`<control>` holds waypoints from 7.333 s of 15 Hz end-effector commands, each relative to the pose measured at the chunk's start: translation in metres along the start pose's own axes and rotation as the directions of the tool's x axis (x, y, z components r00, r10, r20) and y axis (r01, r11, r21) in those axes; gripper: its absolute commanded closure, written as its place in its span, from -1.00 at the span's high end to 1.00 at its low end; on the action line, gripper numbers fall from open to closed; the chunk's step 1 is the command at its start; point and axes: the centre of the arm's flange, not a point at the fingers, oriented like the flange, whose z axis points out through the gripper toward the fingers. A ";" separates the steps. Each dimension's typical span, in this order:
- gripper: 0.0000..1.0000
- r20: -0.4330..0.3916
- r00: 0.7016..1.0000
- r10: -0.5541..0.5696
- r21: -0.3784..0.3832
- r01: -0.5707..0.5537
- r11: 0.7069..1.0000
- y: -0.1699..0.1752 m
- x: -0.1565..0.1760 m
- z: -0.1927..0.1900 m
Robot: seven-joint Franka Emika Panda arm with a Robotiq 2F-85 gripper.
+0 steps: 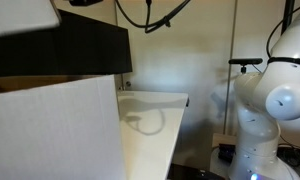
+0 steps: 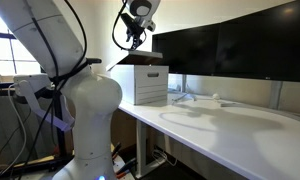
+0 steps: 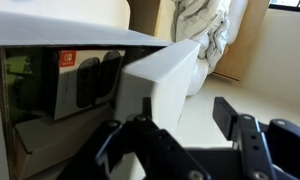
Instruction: Remove the cover from the box
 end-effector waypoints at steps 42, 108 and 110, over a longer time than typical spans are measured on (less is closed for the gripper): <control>-0.16 0.141 0.908 -0.395 -0.229 0.418 0.879 -0.198 -0.088 0.136; 1.00 0.193 0.980 -0.058 -0.750 0.185 0.634 0.045 -0.119 -0.221; 1.00 0.179 0.983 -0.043 -0.776 0.168 0.608 0.067 -0.114 -0.236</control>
